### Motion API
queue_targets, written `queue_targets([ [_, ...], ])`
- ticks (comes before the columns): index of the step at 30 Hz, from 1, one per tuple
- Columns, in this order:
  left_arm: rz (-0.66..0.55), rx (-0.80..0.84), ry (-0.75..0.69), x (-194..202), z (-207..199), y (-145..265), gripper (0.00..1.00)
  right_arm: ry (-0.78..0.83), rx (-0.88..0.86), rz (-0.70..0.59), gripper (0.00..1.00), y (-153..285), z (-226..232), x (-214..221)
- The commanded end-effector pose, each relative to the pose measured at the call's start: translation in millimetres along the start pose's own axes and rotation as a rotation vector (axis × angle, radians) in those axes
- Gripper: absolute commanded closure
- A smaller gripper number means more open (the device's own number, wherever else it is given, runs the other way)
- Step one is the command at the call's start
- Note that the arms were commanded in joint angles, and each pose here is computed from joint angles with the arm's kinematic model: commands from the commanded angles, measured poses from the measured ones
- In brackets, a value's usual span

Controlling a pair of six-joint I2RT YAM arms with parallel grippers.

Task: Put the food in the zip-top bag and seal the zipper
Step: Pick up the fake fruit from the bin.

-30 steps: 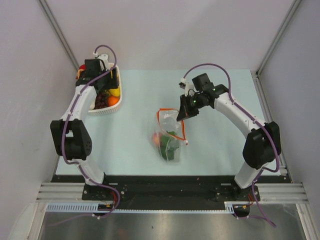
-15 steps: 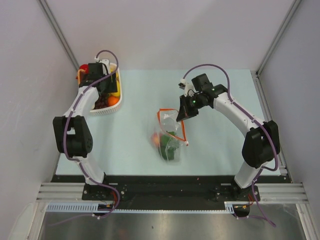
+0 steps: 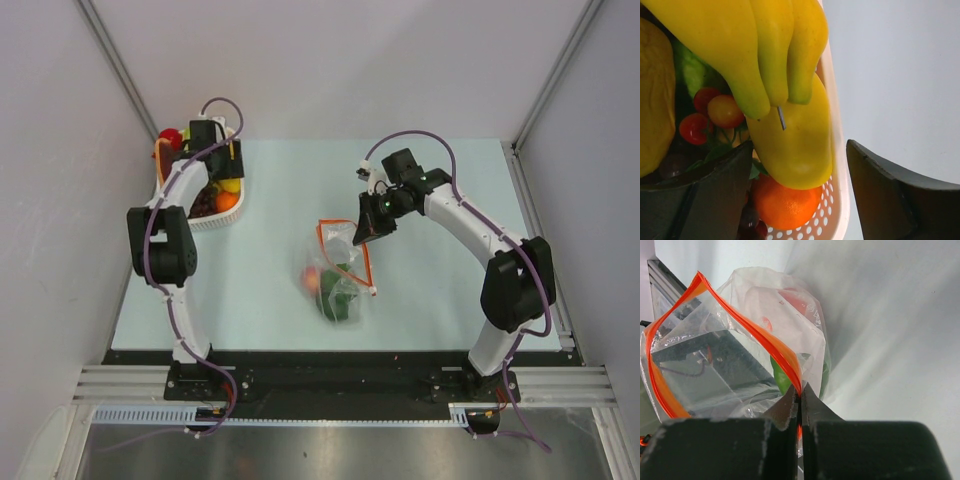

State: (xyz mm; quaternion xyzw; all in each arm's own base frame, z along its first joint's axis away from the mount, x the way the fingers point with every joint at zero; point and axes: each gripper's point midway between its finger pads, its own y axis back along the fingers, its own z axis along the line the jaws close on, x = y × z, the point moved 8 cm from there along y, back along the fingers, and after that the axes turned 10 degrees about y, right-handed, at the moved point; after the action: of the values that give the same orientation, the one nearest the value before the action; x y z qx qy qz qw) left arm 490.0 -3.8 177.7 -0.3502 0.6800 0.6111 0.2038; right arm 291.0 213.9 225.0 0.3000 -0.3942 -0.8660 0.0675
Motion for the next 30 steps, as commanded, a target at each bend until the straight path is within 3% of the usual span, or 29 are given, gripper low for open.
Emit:
queue_targets([
  [1, -0.043, 0.019, 0.060, -15.0, -8.9, -5.5, 0.20, 0.020, -0.018, -0.024, 1.00, 5.7, 4.6, -10.1],
  [4, -0.025, 0.026, 0.081, -10.5, -9.0, -12.6, 0.21, 0.016, -0.019, -0.021, 1.00, 5.2, 3.8, -10.3],
  [8, -0.020, 0.036, 0.097, -10.9, -10.2, -9.8, 0.30, 0.014, -0.019, -0.018, 1.00, 5.2, 3.2, -10.3],
  [17, -0.070, 0.033, 0.131, -25.0, -13.4, 41.0, 0.49, 0.014, -0.025, -0.022, 1.00, 7.6, 4.7, -10.2],
  [21, -0.073, 0.019, 0.151, -28.6, -13.8, 65.2, 0.52, 0.014, -0.024, -0.028, 1.00, 8.8, 4.2, -11.1],
  [30, 0.092, 0.027, 0.203, 5.9, -13.7, 104.3, 0.56, 0.023, -0.063, -0.038, 1.00, 10.6, 9.5, -12.6],
])
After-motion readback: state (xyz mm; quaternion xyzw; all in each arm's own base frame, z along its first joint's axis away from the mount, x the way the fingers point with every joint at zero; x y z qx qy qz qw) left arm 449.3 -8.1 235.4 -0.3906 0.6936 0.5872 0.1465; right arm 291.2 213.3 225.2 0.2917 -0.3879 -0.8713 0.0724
